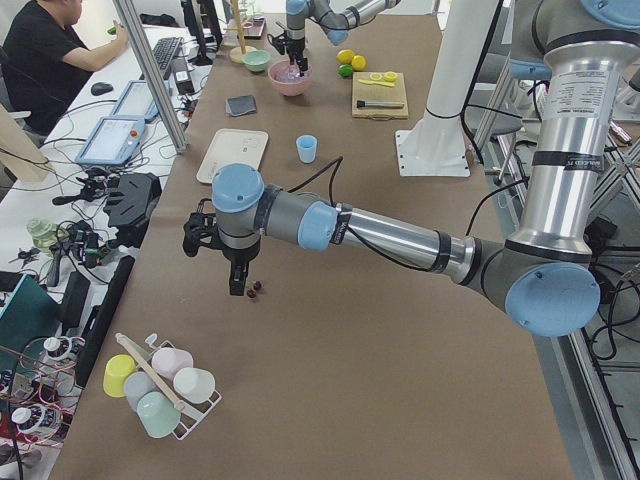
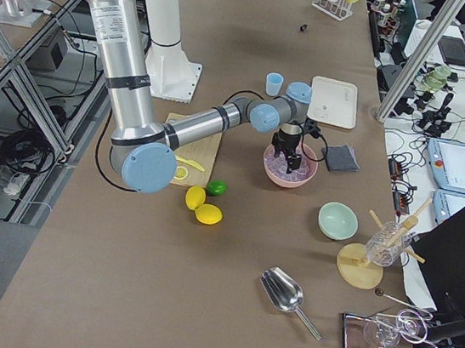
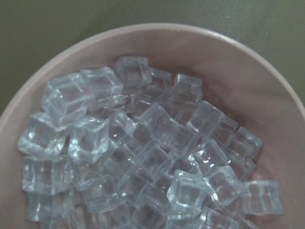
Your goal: Put ice and cherries in cup
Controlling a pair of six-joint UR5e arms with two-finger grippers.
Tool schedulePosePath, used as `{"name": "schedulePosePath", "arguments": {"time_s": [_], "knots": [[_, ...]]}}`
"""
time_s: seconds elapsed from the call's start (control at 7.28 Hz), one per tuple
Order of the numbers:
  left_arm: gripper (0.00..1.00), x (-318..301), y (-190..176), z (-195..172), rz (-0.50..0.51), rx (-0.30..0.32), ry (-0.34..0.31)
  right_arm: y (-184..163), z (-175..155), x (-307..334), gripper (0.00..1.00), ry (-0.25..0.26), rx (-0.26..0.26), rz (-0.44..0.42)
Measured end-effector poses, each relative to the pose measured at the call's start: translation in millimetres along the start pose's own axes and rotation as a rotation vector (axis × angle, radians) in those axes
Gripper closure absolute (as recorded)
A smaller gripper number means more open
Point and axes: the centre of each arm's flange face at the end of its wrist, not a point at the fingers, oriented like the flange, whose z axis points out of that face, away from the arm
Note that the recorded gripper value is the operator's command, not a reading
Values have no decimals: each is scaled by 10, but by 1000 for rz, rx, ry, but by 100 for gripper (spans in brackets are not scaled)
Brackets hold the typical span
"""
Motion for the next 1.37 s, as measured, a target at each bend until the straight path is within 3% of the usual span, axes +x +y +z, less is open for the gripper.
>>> {"name": "schedulePosePath", "arguments": {"time_s": [0.27,1.1,1.37], "knots": [[2,5,4,-6,1,1,1,-16,84,18,71,-1,11,-7],[2,14,43,-23,5,5,3,-55,-128,7,79,-14,22,25],[2,9,40,-14,4,3,2,-503,-710,-413,79,-40,18,139]]}}
